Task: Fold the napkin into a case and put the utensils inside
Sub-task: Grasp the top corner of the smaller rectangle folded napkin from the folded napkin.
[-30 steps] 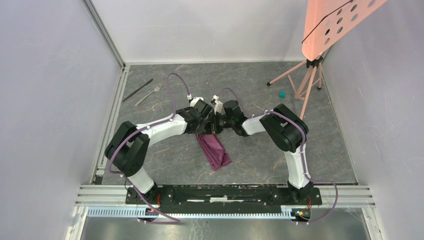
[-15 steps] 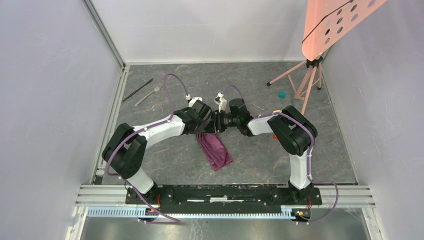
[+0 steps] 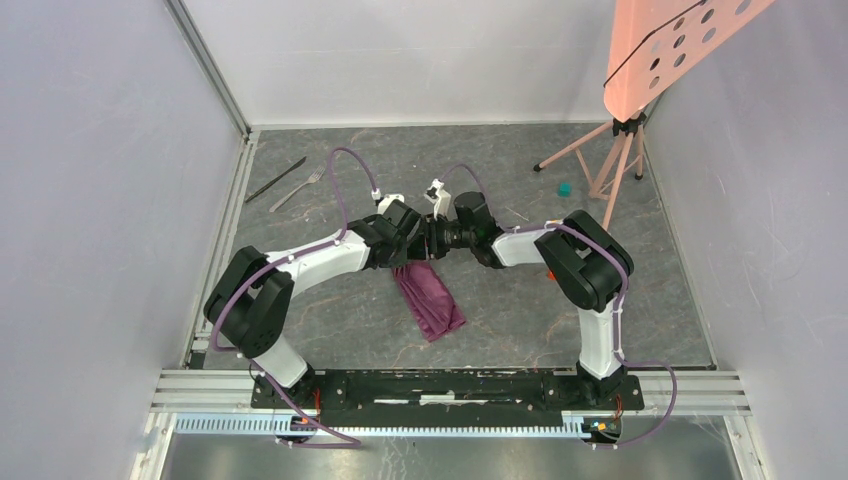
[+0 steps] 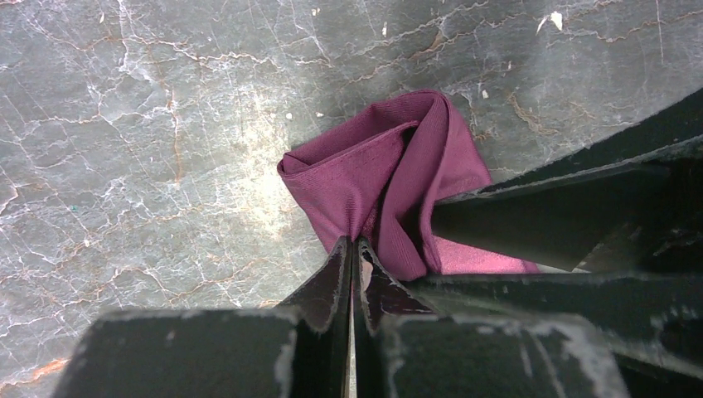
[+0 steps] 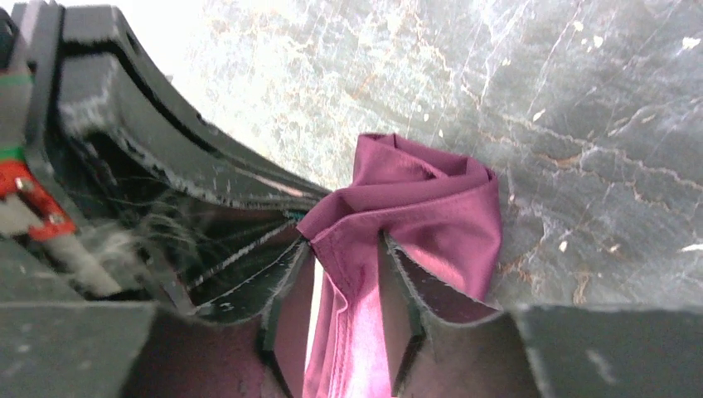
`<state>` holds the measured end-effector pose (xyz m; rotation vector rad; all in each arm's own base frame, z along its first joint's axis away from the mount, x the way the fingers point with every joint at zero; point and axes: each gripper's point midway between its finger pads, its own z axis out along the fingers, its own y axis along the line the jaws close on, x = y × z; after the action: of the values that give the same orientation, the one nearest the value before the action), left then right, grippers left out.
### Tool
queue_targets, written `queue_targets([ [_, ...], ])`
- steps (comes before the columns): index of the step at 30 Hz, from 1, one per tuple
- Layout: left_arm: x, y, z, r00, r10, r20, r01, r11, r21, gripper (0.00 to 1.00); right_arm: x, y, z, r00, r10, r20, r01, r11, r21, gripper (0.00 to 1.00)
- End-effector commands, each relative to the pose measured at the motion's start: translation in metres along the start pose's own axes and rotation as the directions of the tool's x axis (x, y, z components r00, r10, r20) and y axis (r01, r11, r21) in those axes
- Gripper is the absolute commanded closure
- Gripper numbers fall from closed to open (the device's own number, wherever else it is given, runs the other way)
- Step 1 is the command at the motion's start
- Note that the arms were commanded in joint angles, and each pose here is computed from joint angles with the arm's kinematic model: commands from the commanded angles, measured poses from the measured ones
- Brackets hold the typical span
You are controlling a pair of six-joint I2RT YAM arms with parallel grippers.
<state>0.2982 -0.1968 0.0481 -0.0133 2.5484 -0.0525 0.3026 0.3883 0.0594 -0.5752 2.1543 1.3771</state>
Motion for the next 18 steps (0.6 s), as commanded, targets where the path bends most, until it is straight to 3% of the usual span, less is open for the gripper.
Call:
queue_targets([
  [1,-0.017,-0.006,-0.009,0.998,0.005,0.056,-0.007,0.999,0.043,0.98,-0.018,-0.001,0.013,0.999,-0.027,0.039,0.026,0.999,0.027,0.66],
  [8,-0.022,-0.01,-0.009,0.997,-0.023,0.074,0.017,0.998,0.068,0.98,0.013,-0.013,0.034,0.999,0.028,-0.031,-0.026,0.998,0.052,0.91],
  [15,-0.028,-0.013,-0.01,0.993,-0.078,0.092,0.068,0.991,0.113,0.98,0.04,-0.029,0.057,0.993,0.024,-0.119,-0.012,0.995,0.102,0.88],
  [18,-0.022,-0.008,-0.007,0.994,-0.082,0.069,0.075,0.992,0.103,0.98,0.032,-0.02,0.048,0.993,0.001,-0.12,0.009,0.997,0.078,0.75],
])
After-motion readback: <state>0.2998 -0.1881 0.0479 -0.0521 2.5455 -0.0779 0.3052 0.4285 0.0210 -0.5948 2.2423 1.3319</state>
